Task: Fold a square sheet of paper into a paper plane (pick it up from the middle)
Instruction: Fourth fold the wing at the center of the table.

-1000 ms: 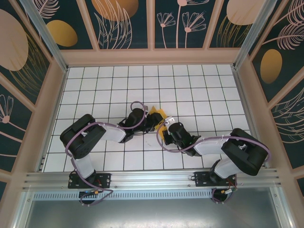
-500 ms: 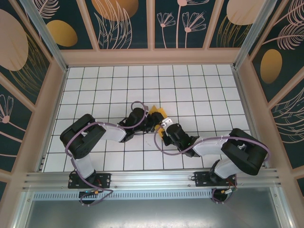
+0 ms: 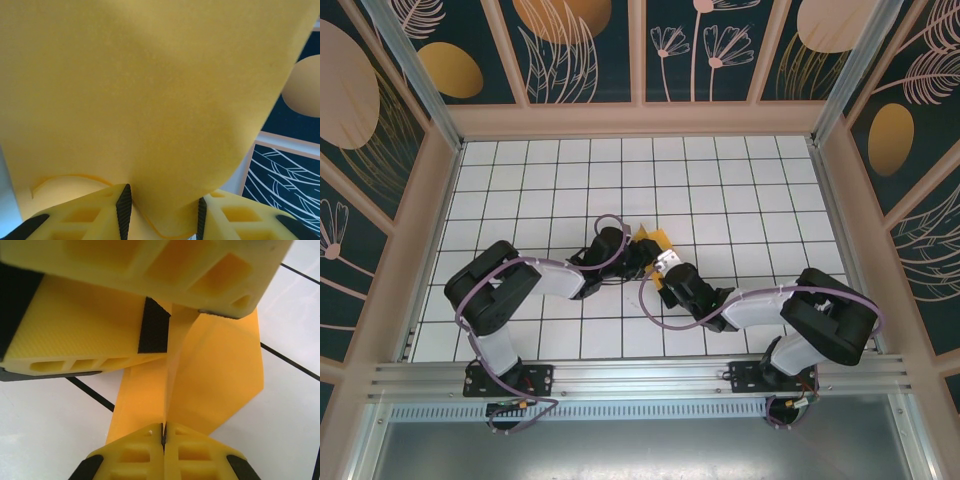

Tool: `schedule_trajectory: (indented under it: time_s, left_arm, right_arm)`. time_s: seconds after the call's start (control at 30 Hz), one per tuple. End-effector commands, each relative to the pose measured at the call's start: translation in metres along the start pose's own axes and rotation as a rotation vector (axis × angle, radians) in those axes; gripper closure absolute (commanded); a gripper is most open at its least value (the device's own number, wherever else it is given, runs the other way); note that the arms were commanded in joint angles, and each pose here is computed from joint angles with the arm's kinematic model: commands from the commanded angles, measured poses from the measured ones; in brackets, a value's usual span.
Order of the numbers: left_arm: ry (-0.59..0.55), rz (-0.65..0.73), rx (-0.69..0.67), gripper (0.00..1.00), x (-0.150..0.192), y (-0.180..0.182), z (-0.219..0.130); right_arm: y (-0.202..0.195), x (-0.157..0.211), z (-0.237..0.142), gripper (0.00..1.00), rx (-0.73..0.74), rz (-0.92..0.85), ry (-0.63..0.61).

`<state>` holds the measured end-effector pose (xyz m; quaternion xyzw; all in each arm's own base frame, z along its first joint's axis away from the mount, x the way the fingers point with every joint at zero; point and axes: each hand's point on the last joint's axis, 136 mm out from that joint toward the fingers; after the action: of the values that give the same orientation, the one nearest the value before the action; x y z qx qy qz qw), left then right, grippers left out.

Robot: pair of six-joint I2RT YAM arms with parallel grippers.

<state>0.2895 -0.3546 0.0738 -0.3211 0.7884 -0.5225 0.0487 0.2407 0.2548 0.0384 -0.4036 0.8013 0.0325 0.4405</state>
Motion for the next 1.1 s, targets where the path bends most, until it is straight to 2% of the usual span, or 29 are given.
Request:
schedule_trajectory:
  time_s: [0.0, 0.33, 0.5, 0.6, 0.87, 0.93, 1.07]
  left_arm:
    - [-0.022, 0.038, 0.012, 0.60, 0.001, -0.013, -0.007]
    - [-0.020, 0.055, -0.001, 0.68, 0.002, -0.010, -0.008]
    - [-0.033, 0.051, -0.013, 0.69, -0.001, -0.004, -0.009]
    - [-0.031, 0.072, 0.012, 0.68, 0.003, -0.017, -0.014]
    - [-0.038, 0.092, 0.005, 0.70, 0.002, -0.018, -0.015]
    - [-0.036, 0.095, 0.006, 0.77, 0.002, -0.018, -0.014]
    - [-0.027, 0.086, 0.002, 0.80, 0.002, -0.014, -0.011]
  right_arm:
    - [-0.005, -0.008, -0.003, 0.93, 0.010, 0.047, -0.030]
    - [-0.008, -0.005, -0.003, 0.91, -0.002, 0.106, -0.021]
    - [-0.010, -0.005, -0.003, 0.90, -0.006, 0.127, -0.023]
    - [-0.011, -0.002, -0.002, 0.90, -0.014, 0.148, -0.013]
    - [-0.010, 0.004, -0.001, 0.90, -0.049, 0.204, 0.001]
    - [-0.011, 0.005, -0.001, 0.90, -0.048, 0.202, 0.002]
    - [-0.010, 0.003, -0.001, 0.90, -0.052, 0.190, -0.003]
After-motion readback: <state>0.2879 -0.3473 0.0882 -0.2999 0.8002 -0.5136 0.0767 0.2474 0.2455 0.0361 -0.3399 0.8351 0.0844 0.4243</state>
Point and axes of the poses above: each hand's point on the last joint's axis, 136 mm out from that joint toward the fingers, its own z axis out along the fingers, its own y axis along the line the jaws close on, x = y × z, and after that the axes turned 14 degrees about -z, right-handed
